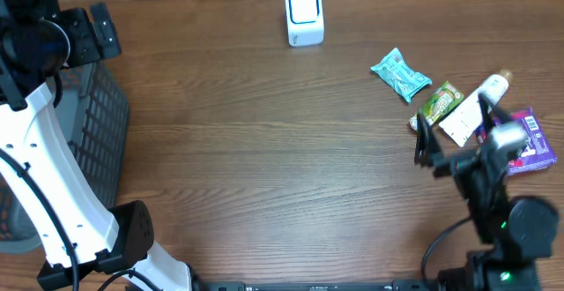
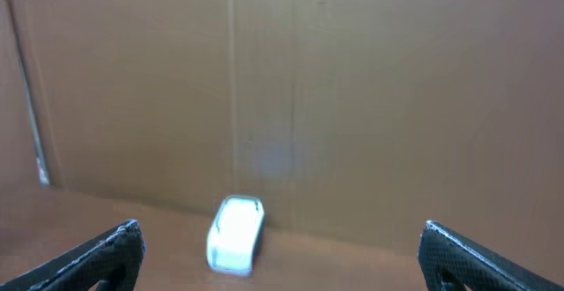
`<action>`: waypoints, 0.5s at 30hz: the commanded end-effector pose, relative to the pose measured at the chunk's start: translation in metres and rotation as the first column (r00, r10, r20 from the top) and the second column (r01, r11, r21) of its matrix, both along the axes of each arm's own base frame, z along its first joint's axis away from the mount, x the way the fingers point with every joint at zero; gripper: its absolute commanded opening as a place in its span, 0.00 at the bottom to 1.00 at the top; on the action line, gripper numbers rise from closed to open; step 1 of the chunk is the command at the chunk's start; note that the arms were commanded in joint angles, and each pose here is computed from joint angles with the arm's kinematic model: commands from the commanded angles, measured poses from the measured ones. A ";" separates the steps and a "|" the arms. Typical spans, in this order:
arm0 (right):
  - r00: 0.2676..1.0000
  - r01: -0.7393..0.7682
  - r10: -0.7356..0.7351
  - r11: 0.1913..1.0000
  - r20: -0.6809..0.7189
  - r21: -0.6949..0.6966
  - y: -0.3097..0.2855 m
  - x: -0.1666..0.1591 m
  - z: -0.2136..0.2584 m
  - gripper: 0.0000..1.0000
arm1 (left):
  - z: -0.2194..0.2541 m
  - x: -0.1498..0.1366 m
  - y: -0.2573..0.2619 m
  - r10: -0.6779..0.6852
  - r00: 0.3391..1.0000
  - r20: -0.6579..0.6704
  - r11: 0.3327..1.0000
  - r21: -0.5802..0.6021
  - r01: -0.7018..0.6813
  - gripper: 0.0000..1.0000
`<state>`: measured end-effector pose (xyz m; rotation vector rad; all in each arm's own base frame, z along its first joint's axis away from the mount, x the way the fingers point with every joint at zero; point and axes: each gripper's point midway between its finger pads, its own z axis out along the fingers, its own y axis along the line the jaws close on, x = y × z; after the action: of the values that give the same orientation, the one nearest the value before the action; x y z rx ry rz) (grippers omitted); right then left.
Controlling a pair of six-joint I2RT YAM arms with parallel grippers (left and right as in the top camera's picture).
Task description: Scan the item barcode
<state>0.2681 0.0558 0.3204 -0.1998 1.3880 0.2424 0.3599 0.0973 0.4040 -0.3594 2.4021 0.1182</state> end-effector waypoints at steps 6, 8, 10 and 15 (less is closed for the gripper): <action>0.997 0.055 -0.055 0.998 -0.047 -0.003 -0.012 -0.017 -0.094 1.00 | -0.001 0.002 0.001 0.010 1.000 0.002 1.000 -0.015 -0.010 0.99; 0.996 0.055 -0.055 0.998 -0.070 -0.006 -0.012 -0.018 -0.115 1.00 | -0.001 0.002 0.001 0.010 1.000 0.002 1.000 -0.015 -0.010 1.00; 0.991 0.054 -0.055 0.998 -0.124 -0.008 -0.012 -0.018 -0.130 1.00 | -0.001 0.002 0.001 0.010 1.000 0.002 1.000 -0.014 -0.010 1.00; 0.967 0.034 -0.037 0.999 -0.254 -0.016 -0.009 -0.024 -0.163 1.00 | -0.001 0.002 0.001 0.010 1.000 0.002 1.000 -0.015 -0.010 1.00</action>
<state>0.2469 0.0466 0.1667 -0.1588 1.6216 0.2279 0.3596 0.0973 0.4038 -0.3598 2.4036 0.1185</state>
